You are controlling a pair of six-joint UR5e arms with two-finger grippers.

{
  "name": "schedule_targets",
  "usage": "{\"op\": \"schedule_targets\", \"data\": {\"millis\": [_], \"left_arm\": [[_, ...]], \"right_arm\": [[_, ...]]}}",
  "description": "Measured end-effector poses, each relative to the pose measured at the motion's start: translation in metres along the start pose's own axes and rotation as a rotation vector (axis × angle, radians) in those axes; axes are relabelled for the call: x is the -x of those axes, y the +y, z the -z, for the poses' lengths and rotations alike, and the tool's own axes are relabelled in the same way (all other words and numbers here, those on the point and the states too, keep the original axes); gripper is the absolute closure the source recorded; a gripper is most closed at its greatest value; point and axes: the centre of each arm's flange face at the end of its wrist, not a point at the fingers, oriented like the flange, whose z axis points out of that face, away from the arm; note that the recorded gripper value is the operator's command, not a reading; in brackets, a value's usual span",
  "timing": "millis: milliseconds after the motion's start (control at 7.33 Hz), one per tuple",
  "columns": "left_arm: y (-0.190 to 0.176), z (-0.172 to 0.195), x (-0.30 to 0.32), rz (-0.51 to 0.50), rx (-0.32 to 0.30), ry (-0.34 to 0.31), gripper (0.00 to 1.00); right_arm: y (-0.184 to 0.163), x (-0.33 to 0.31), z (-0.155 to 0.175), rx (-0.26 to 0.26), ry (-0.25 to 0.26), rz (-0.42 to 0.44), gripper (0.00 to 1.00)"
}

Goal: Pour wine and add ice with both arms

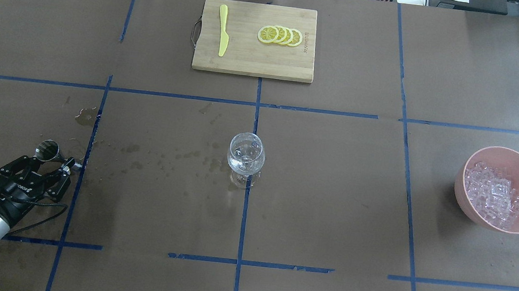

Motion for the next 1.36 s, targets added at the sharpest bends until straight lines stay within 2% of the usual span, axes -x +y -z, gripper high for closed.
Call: {"op": "schedule_targets", "data": {"millis": [409,545,818,955,1364], "left_arm": [[0.0000,-0.0016,-0.0039,0.005,-0.001,0.003,0.43],[-0.0001,-0.0017,-0.0044,0.006,-0.002,0.004,0.49],[0.0000,-0.0019,-0.0045,0.008,-0.002,0.004,0.80],[0.0006,-0.0020,-0.0040,0.007,-0.002,0.003,0.99],[-0.0014,-0.0011,-0.0027,0.023,-0.011,0.011,1.00]], "right_arm": [[-0.0001,0.0002,0.0002,0.000,0.000,0.000,0.00],[-0.0001,0.0002,0.0002,0.000,0.000,0.000,0.00],[-0.0002,0.0004,0.0004,-0.001,0.000,0.001,0.00],[-0.0003,0.0005,0.0005,-0.001,0.000,0.001,0.00],[-0.0003,0.0007,0.0007,-0.001,0.000,0.001,0.00]]}}
